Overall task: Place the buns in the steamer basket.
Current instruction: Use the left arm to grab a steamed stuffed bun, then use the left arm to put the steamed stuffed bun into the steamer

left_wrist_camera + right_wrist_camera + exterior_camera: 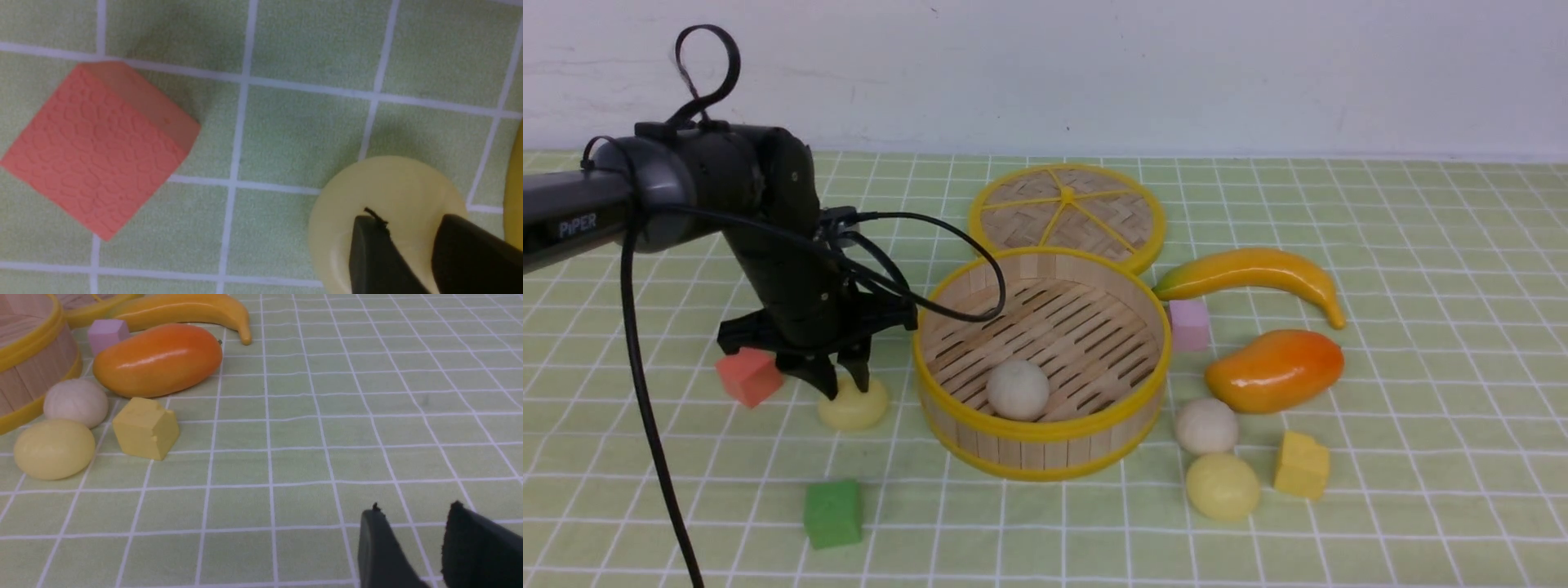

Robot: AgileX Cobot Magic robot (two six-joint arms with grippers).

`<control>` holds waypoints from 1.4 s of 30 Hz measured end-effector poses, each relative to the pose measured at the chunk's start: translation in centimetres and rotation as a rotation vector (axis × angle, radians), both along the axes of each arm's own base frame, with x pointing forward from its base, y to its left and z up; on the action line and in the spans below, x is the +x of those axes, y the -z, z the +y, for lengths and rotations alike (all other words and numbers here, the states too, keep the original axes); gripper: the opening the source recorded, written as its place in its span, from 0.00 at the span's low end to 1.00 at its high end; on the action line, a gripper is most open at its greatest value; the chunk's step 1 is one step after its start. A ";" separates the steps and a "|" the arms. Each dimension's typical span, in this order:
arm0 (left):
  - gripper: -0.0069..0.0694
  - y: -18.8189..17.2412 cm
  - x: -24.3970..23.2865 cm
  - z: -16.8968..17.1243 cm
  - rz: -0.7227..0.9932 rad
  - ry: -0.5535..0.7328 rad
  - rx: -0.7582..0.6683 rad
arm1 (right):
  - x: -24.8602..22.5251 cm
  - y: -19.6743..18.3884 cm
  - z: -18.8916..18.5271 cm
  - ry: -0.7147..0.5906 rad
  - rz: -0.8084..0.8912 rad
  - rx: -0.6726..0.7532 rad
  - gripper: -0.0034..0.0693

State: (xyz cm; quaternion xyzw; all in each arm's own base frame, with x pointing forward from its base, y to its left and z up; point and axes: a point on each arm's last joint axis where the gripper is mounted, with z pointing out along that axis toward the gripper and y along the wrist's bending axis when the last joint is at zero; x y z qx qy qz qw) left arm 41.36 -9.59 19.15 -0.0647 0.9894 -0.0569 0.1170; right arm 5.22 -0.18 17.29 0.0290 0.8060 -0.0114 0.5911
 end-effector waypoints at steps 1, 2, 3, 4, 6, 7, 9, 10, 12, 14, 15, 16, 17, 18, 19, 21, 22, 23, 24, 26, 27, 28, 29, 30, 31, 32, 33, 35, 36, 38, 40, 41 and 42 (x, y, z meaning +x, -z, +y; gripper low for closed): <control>0.30 0.0 -0.1 0.0 0.005 0.005 0.001 | 0.0 0.0 0.0 0.000 0.000 0.000 0.38; 0.26 0.0 -0.1 0.0 0.013 0.010 0.003 | 0.0 0.0 0.0 0.000 0.000 0.000 0.38; 0.23 0.0 -0.2 0.0 0.019 0.015 0.004 | 0.0 0.0 0.0 0.000 0.000 0.000 0.38; 0.18 0.1 -0.2 0.0 0.025 0.021 0.005 | 0.0 0.0 0.0 0.000 0.000 0.000 0.38; 0.08 0.1 -0.3 0.0 0.034 0.032 0.009 | 0.0 0.0 0.0 0.000 0.000 0.000 0.38; 0.07 0.1 -0.4 0.0 0.037 0.035 0.010 | 0.0 0.0 0.0 0.000 0.000 0.000 0.38; 0.07 -0.1 -0.4 0.0 0.037 0.039 0.012 | 0.0 0.0 0.0 0.000 0.000 0.000 0.38; 0.07 -0.4 -0.5 0.1 0.031 0.046 0.012 | 0.0 0.0 0.0 0.000 0.000 0.000 0.38; 0.07 -1.0 -0.6 0.1 0.019 0.050 0.011 | 0.0 0.0 0.0 0.000 0.000 0.000 0.38; 0.07 -2.3 -0.9 0.1 -0.011 0.054 0.006 | 0.0 0.0 0.0 0.000 0.000 0.000 0.38; 0.07 -2.8 -1.0 0.2 -0.023 0.055 0.004 | 0.0 0.0 0.0 0.000 0.000 0.000 0.38; 0.07 -4.3 -1.3 0.2 -0.063 0.058 -0.003 | 0.0 0.0 0.0 0.000 0.000 0.000 0.38; 0.07 -5.3 -1.5 0.3 -0.092 0.060 -0.008 | 0.0 0.0 0.0 0.000 0.000 0.000 0.38; 0.07 -5.5 -1.6 0.3 -0.098 0.059 -0.010 | 0.0 0.0 0.0 0.000 0.000 0.000 0.38; 0.07 -7.0 -2.0 0.4 -0.146 0.060 -0.021 | 0.0 0.0 0.0 0.000 0.000 0.000 0.38; 0.07 -8.5 -2.4 0.1 -0.200 0.070 -0.038 | 0.0 0.0 0.0 0.000 0.000 0.000 0.38; 0.07 -9.2 -2.5 -0.2 -0.233 0.082 -0.050 | 0.0 0.0 0.0 0.000 0.000 0.000 0.38; 0.07 -9.5 -2.6 -0.5 -0.248 0.093 -0.058 | 0.0 0.0 0.0 0.000 0.000 0.000 0.38; 0.07 -9.8 -2.7 -1.2 -0.272 0.109 -0.074 | 0.0 0.0 0.0 0.000 0.000 0.000 0.38; 0.07 -10.0 -2.7 -2.6 -0.299 0.139 -0.099 | 0.0 0.0 0.0 0.000 0.000 0.000 0.38; 0.07 -10.0 -2.5 -3.6 -0.310 0.158 -0.109 | 0.0 0.0 0.0 0.000 0.000 0.000 0.38; 0.07 -10.0 -2.4 -4.3 -0.321 0.174 -0.116 | 0.0 0.0 0.0 0.000 0.000 0.000 0.38; 0.07 -9.9 -2.1 -5.3 -0.327 0.192 -0.120 | 0.0 0.0 0.0 0.000 0.000 0.000 0.38; 0.07 -9.7 -1.7 -6.2 -0.330 0.209 -0.124 | 0.0 0.0 0.0 0.000 0.000 0.000 0.38; 0.07 -9.4 -1.4 -6.9 -0.330 0.224 -0.126 | 0.0 0.0 0.0 0.000 0.000 0.000 0.38; 0.07 -8.8 -0.6 -7.8 -0.329 0.233 -0.123 | 0.0 0.0 0.0 0.000 0.000 0.000 0.38; 0.07 -8.8 -0.7 -7.8 -0.328 0.233 -0.124 | 0.0 0.0 0.0 0.000 0.000 0.000 0.38; 0.07 -7.2 0.8 -8.8 -0.313 0.209 -0.123 | 0.0 0.0 0.0 0.000 0.000 0.000 0.38; 0.07 -7.0 1.0 -8.9 -0.311 0.206 -0.122 | 0.0 0.0 0.0 0.000 0.000 0.000 0.38; 0.08 -5.2 2.1 -9.2 -0.284 0.159 -0.114 | 0.0 0.0 0.0 0.000 0.000 0.000 0.38; 0.10 -4.1 2.4 -9.2 -0.260 0.136 -0.107 | 0.0 0.0 0.0 0.000 0.000 0.000 0.38; 0.11 -3.8 2.5 -9.2 -0.253 0.126 -0.107 | 0.0 0.0 0.0 0.000 0.000 0.000 0.38; 0.12 -3.5 2.6 -9.2 -0.246 0.118 -0.107 | 0.0 0.0 0.0 0.000 0.000 0.000 0.38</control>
